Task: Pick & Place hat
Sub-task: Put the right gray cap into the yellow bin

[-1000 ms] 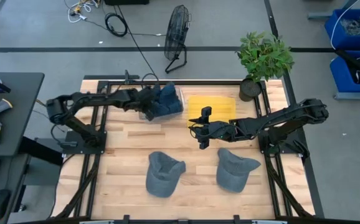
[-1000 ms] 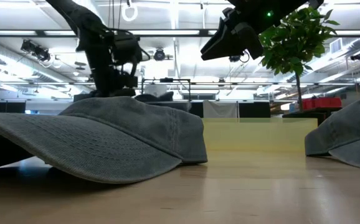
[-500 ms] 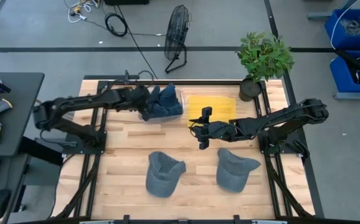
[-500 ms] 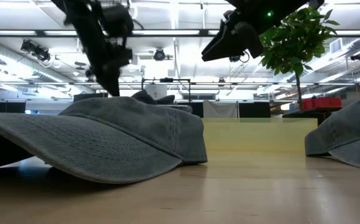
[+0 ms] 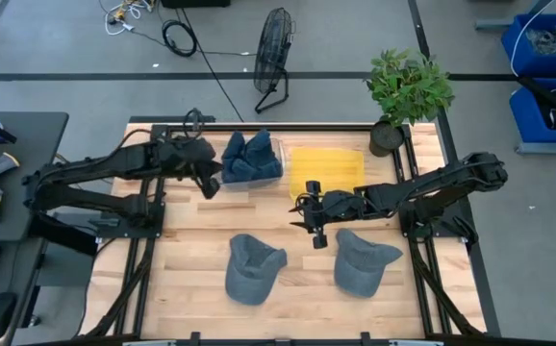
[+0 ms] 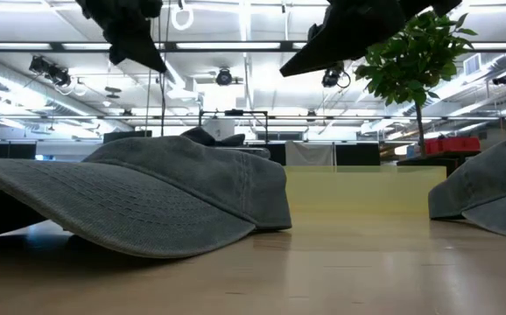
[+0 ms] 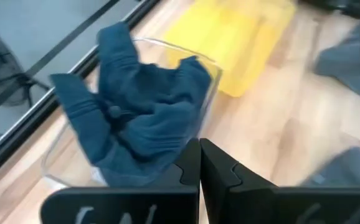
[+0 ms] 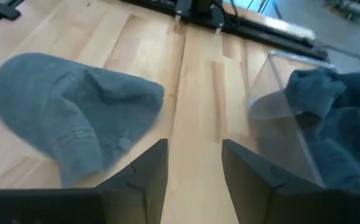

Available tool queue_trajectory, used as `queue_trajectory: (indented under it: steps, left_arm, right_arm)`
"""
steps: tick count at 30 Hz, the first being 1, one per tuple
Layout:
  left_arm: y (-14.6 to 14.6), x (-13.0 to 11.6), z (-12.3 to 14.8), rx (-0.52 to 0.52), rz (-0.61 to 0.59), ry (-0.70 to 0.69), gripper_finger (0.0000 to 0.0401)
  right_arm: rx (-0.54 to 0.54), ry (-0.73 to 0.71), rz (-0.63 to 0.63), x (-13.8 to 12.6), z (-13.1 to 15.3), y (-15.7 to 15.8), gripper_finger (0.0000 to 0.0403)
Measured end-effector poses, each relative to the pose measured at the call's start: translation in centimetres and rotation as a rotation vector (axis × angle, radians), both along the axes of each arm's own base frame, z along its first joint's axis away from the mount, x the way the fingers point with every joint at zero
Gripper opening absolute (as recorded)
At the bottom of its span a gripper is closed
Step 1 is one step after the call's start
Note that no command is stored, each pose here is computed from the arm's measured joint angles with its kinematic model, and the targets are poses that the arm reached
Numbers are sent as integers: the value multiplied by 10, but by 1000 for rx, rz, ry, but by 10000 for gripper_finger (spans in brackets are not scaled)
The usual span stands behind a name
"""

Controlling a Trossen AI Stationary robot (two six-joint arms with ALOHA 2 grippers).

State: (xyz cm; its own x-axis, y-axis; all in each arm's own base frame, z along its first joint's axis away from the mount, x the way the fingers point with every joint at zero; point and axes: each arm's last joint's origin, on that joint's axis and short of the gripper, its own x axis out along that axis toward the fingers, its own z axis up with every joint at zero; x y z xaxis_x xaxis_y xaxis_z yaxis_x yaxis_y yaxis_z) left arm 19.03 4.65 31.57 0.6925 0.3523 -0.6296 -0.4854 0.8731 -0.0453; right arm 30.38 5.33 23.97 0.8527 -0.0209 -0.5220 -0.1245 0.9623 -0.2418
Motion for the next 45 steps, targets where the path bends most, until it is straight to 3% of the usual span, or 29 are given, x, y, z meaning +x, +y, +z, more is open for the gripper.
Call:
queue_trajectory:
  steps: [5,11,17,22,26,32,35,38,42,45]
  left_arm:
    - [-8,3,1,39,-114,10,12]
    - [-8,8,-3,52,-136,38,47]
    - [-6,8,-3,125,-158,63,84]
    - [-3,7,-3,147,-110,75,100]
    - [-3,7,-2,147,-108,71,99]
    - [-3,7,-2,146,-107,70,89]
    - [-3,7,-2,146,-107,70,88]
    - [-3,7,-2,146,-107,70,87]
    - [-3,7,-2,146,-106,70,87]
    - [-3,7,-2,146,-107,69,87]
  right_arm:
    - [88,162,-43,-8,7,16,155]
    - [230,486,-224,-33,31,32,155]
    - [497,864,-422,-65,33,44,155]
    - [471,1032,-540,-87,9,49,155]
    - [490,1094,-625,-96,-15,48,155]
    - [494,1111,-628,-103,-43,45,155]
    - [445,1087,-592,-106,-55,43,150]
    - [428,1089,-493,-106,-60,44,118]
    - [474,1059,-451,-99,-58,45,26]
    - [503,1004,-392,-89,-44,49,15]
